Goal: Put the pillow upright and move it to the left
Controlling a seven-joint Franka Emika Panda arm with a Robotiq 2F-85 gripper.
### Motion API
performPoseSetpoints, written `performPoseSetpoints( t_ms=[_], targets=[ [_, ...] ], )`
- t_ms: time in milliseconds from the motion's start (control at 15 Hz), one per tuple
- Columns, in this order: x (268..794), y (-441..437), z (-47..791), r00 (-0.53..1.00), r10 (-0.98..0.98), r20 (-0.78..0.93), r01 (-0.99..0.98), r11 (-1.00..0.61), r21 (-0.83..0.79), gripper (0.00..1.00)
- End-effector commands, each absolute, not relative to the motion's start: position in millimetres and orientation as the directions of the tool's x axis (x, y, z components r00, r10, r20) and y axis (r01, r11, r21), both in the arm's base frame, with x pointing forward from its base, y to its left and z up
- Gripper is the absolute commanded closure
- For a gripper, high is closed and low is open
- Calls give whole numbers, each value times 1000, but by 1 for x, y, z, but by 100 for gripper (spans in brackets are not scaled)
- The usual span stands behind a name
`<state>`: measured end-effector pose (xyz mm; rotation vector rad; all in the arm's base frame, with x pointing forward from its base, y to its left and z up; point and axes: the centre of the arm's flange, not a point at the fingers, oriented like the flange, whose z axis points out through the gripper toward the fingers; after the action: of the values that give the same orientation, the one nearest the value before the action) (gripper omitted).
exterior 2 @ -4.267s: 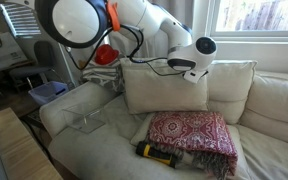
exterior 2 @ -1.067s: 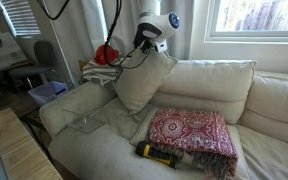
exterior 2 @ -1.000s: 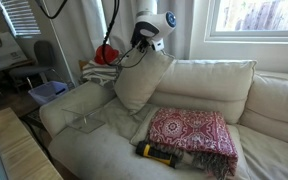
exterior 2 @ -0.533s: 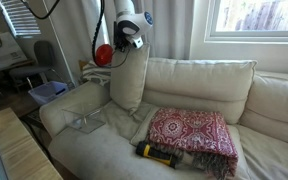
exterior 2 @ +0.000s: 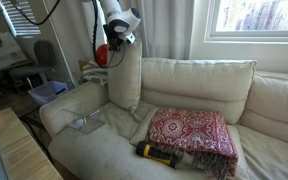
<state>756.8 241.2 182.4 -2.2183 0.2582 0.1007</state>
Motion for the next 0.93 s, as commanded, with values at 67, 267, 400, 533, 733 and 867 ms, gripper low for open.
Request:
performPoseSetpoints(
  t_ms=[67, 267, 400, 533, 733, 867],
  targets=[
    [782, 265, 154, 994, -105, 11, -58, -635, -770, 99],
    [789, 274, 145, 989, -111, 97, 1, -651, -759, 71],
    [793, 275, 139, 976, -162, 146, 5, -653, -757, 57],
    [794, 275, 134, 968, -191, 166, 0, -657, -754, 43],
    [786, 265, 147, 974, -202, 107, -63, -687, -723, 20],
    [776, 250, 163, 973, -224, 54, -123, -702, -701, 8]
  ],
)
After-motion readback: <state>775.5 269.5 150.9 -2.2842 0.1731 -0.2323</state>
